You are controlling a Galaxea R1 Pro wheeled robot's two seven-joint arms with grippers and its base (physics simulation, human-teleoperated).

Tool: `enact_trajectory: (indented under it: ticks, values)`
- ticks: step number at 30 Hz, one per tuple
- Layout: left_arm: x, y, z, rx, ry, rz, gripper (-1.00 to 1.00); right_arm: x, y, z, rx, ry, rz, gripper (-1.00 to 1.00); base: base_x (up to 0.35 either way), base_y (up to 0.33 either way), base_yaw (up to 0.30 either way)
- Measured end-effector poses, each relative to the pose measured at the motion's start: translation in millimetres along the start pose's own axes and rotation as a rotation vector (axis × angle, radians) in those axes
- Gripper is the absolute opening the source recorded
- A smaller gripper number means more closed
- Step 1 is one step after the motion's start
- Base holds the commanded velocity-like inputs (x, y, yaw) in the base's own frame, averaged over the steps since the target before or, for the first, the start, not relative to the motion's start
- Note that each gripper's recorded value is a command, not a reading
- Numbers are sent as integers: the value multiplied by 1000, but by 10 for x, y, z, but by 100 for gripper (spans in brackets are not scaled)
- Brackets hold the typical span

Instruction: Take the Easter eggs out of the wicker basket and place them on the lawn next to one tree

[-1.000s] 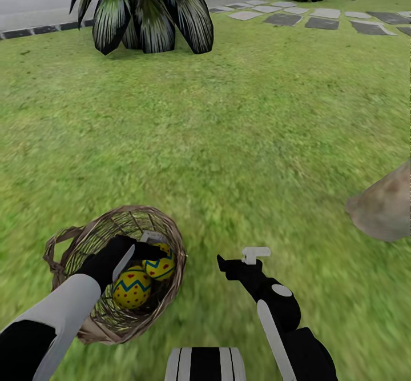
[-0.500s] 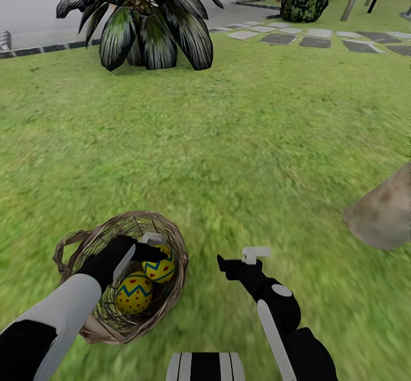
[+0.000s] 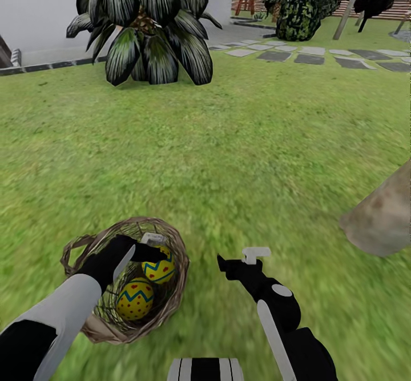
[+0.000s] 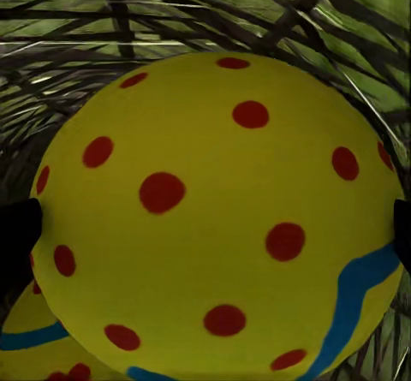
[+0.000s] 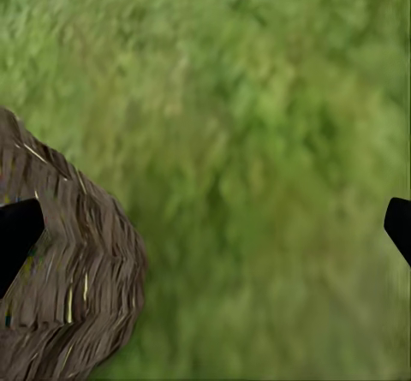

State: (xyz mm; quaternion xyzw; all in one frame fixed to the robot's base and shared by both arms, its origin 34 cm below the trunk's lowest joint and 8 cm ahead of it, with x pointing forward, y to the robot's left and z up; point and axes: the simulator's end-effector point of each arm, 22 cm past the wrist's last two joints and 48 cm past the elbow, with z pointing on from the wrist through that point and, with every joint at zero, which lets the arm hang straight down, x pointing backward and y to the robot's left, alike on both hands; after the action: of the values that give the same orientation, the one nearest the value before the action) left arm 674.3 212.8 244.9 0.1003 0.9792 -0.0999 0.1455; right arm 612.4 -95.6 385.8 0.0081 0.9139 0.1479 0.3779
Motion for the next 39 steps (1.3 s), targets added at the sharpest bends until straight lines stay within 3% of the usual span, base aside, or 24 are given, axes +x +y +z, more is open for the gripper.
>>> enact_trajectory:
  ticks: [39]
  values:
    - [-482,-49,-860,-29,-91,-1,-100,-695,237,-522,-20,-152,-42,100,-105,0,0]
